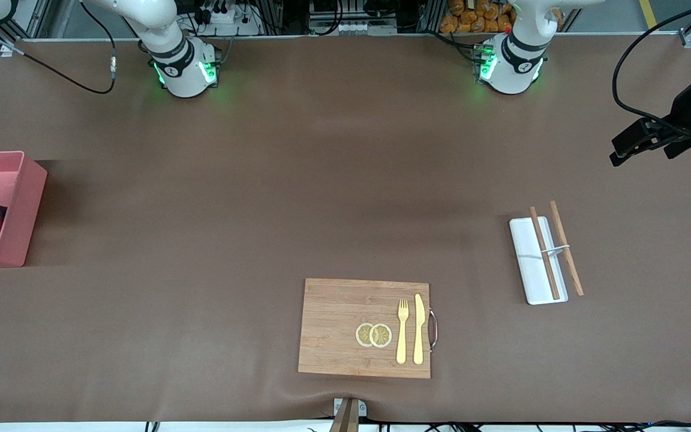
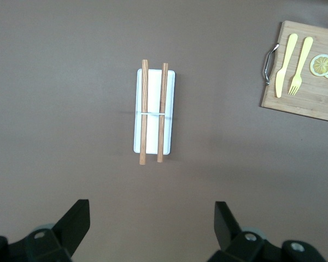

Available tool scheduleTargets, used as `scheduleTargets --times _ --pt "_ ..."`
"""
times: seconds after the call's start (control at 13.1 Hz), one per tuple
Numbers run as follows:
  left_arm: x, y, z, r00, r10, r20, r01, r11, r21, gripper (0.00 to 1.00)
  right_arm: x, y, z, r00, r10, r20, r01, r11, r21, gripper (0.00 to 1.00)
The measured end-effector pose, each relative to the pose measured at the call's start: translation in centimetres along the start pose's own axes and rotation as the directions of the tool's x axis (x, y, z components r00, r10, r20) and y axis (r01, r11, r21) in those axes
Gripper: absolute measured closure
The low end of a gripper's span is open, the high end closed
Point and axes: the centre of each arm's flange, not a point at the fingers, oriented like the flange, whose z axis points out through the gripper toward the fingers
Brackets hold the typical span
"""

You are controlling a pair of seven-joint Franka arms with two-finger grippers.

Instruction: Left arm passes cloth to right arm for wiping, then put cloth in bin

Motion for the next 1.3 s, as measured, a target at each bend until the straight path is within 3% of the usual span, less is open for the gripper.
scheduleTargets --times 0.23,0.46,0.92,1.3 --pt "0.0 -0.1 0.0 1.0 -0.001 0.0 0.001 1.0 0.0 0.0 0.3 0.0 -0.6 1.0 0.005 -0.014 -0.005 1.0 0.027 0.32" --pt "0.0 -0.1 0.0 1.0 -0.002 -0.001 0.002 1.0 0.0 0.0 2.1 -0.4 -5.4 1.0 -0.003 -0.02 0.004 0.999 0.039 0.01" --pt "0.1 -0.3 0.0 1.0 -0.006 -0.005 0.006 1.0 0.0 0.0 10.4 -8.1 -17.5 0.998 0.06 0.0 -0.06 0.998 0.022 0.0" --pt "0.3 -0.8 -0.1 1.0 -0.015 -0.009 0.015 1.0 -0.001 0.0 18.6 -16.8 -19.7 0.978 0.208 0.034 -0.209 0.978 0.028 0.0"
